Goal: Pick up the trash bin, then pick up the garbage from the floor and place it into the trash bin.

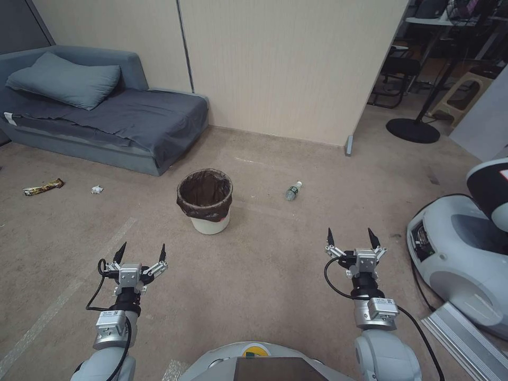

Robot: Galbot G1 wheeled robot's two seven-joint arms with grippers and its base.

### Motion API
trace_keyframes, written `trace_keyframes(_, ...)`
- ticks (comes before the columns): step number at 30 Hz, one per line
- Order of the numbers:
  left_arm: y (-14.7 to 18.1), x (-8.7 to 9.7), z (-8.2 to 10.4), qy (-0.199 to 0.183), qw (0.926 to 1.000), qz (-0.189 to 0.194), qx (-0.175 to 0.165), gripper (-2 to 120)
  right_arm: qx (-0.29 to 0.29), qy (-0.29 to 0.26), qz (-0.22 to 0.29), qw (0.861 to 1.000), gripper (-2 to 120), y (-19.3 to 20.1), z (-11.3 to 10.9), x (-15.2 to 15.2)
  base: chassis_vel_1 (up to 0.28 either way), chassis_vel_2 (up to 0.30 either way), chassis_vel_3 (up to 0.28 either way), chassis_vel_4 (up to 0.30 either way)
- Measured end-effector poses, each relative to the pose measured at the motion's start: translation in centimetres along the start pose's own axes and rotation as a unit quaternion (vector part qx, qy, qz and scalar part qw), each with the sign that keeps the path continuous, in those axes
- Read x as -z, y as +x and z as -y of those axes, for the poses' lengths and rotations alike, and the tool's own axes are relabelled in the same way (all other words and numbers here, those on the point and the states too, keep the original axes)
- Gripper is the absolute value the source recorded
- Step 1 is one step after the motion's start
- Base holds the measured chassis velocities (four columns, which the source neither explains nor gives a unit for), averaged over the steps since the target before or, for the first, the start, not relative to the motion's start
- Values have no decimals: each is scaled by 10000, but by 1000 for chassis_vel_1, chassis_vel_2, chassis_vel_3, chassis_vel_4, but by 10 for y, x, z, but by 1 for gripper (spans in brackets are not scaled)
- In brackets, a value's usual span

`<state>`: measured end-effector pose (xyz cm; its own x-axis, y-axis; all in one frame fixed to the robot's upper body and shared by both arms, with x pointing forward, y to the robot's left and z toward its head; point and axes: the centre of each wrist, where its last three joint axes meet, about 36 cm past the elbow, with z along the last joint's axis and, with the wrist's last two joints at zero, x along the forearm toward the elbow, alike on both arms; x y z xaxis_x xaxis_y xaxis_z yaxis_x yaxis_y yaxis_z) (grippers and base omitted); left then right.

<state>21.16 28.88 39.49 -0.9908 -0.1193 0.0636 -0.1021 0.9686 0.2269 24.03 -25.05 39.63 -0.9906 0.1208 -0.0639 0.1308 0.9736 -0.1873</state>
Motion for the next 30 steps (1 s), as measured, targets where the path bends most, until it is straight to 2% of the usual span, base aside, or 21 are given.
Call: trace_keyframes(30, 2, 3, -2, -13, 10000, 40, 5, 100, 10, -4, 12, 10000, 100, 0, -1, 0, -147, 150, 146, -156)
